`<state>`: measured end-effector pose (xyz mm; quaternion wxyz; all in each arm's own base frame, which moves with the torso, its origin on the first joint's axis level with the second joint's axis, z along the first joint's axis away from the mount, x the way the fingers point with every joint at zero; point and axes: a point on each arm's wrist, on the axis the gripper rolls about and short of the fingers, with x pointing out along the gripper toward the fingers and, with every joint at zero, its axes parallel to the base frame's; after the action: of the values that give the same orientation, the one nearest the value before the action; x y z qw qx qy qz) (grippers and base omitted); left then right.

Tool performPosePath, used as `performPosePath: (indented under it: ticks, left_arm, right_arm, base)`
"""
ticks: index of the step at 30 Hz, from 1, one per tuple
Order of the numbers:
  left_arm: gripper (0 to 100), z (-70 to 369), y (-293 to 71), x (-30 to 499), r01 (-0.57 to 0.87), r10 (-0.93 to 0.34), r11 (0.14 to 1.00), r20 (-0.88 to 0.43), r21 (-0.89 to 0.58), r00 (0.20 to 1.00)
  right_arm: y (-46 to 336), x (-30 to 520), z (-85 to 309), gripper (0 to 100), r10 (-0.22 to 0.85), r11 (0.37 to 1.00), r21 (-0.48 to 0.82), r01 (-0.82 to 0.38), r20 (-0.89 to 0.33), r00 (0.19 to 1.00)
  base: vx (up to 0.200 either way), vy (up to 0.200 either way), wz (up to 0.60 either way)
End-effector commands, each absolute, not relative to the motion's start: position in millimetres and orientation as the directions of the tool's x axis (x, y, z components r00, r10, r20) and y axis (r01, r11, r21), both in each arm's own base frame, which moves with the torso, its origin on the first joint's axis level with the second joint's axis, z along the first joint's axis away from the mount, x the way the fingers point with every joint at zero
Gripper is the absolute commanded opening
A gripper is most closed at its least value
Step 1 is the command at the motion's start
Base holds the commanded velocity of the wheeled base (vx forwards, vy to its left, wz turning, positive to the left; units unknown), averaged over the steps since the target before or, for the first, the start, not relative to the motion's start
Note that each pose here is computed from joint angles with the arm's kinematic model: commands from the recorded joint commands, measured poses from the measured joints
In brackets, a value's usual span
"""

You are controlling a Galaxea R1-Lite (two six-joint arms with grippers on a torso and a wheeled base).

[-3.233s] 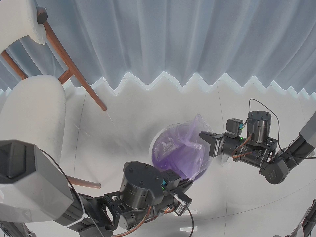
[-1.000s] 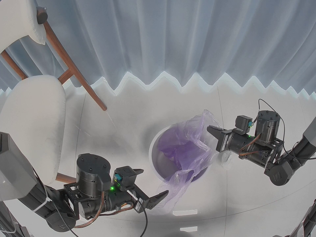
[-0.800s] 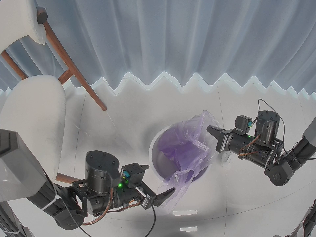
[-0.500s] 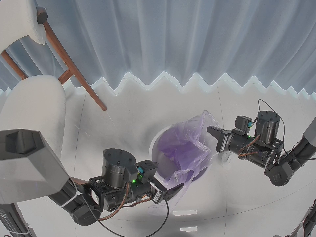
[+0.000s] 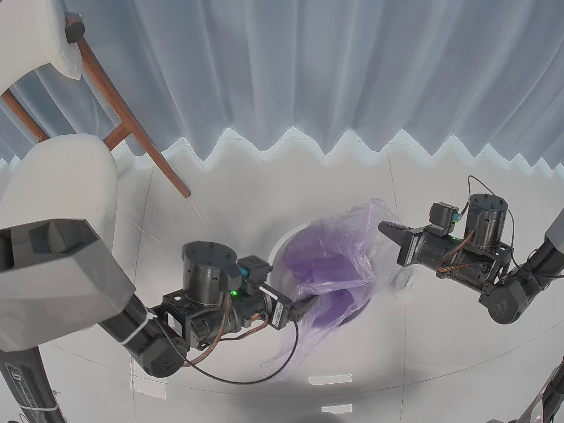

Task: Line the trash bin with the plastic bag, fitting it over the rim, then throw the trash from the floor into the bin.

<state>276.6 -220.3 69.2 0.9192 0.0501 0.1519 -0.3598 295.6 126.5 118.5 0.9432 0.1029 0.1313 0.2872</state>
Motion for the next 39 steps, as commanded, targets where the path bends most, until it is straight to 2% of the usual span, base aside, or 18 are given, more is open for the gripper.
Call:
performPosePath:
  ticks: [1, 6, 10, 12, 13, 15, 21, 24, 27, 30, 33, 36, 38, 39]
  left_arm:
    - [100, 107, -194, 285, 0.619, -0.624, 0.779, -0.218, -0.100, 0.750]
    - [100, 130, -185, 275, 0.572, -0.624, 0.777, -0.210, -0.261, 0.752]
    - [100, 135, -186, 279, 0.509, -0.608, 0.767, -0.193, -0.391, 0.770]
    - [100, 136, -186, 279, 0.502, -0.606, 0.765, -0.190, -0.404, 0.772]
    - [100, 134, -187, 282, 0.436, -0.592, 0.742, -0.192, -0.509, 0.783]
    - [100, 134, -187, 282, 0.393, -0.584, 0.716, -0.186, -0.576, 0.790]
    - [100, 130, -187, 275, 0.352, -0.584, 0.685, -0.192, -0.638, 0.789]
    - [100, 137, -185, 278, 0.371, -0.564, 0.646, -0.089, -0.666, 0.821]
    - [100, 142, -181, 272, 0.372, -0.549, 0.566, 0.000, -0.736, 0.836]
    - [100, 141, -175, 260, 0.402, -0.562, 0.604, -0.009, -0.688, 0.827]
    - [100, 141, -173, 255, 0.460, -0.577, 0.677, -0.026, -0.575, 0.816]
    - [100, 122, -164, 253, 0.530, -0.612, 0.761, -0.142, -0.375, 0.778]
    - [100, 116, -159, 253, 0.563, -0.618, 0.778, -0.183, -0.279, 0.764]
    - [100, 108, -153, 255, 0.602, -0.625, 0.781, -0.228, -0.165, 0.747]
  right_arm:
    - [93, 304, 129, 0, 0.561, 0.815, 0.284, -0.505, -0.173, 0.809]
    - [79, 302, 127, 0, 0.566, 0.815, 0.318, -0.484, -0.260, 0.782]
    - [84, 307, 127, 0, 0.572, 0.813, 0.321, -0.487, -0.278, 0.772]
    - [85, 307, 127, 0, 0.574, 0.811, 0.320, -0.490, -0.276, 0.771]
    - [86, 309, 125, 0, 0.576, 0.810, 0.321, -0.491, -0.282, 0.767]
    - [88, 308, 125, 0, 0.582, 0.806, 0.321, -0.497, -0.282, 0.763]
    - [91, 305, 125, 0, 0.583, 0.806, 0.321, -0.497, -0.285, 0.761]
    - [91, 304, 123, 0, 0.568, 0.816, 0.316, -0.483, -0.293, 0.769]
    - [91, 301, 119, 0, 0.549, 0.830, 0.311, -0.463, -0.309, 0.776]
    - [92, 295, 114, 0, 0.547, 0.832, 0.312, -0.458, -0.328, 0.770]
    - [91, 288, 113, 0, 0.530, 0.843, 0.308, -0.440, -0.343, 0.776]
    - [89, 280, 109, 0, 0.524, 0.848, 0.308, -0.432, -0.361, 0.771]
    - [89, 279, 108, 0, 0.520, 0.850, 0.307, -0.427, -0.364, 0.773]
    - [89, 278, 108, 0, 0.513, 0.855, 0.303, -0.421, -0.367, 0.776]
  base:
    - [0.000, 0.000, 0.00]
    - [0.000, 0.000, 0.00]
    - [0.000, 0.000, 0.00]
    - [0.000, 0.000, 0.00]
    - [0.000, 0.000, 0.00]
    - [0.000, 0.000, 0.00]
    - [0.000, 0.000, 0.00]
    - [0.000, 0.000, 0.00]
    - [0.000, 0.000, 0.00]
    - [0.000, 0.000, 0.00]
    - [0.000, 0.000, 0.00]
    - [0.000, 0.000, 0.00]
    - [0.000, 0.000, 0.00]
    - [0.000, 0.000, 0.00]
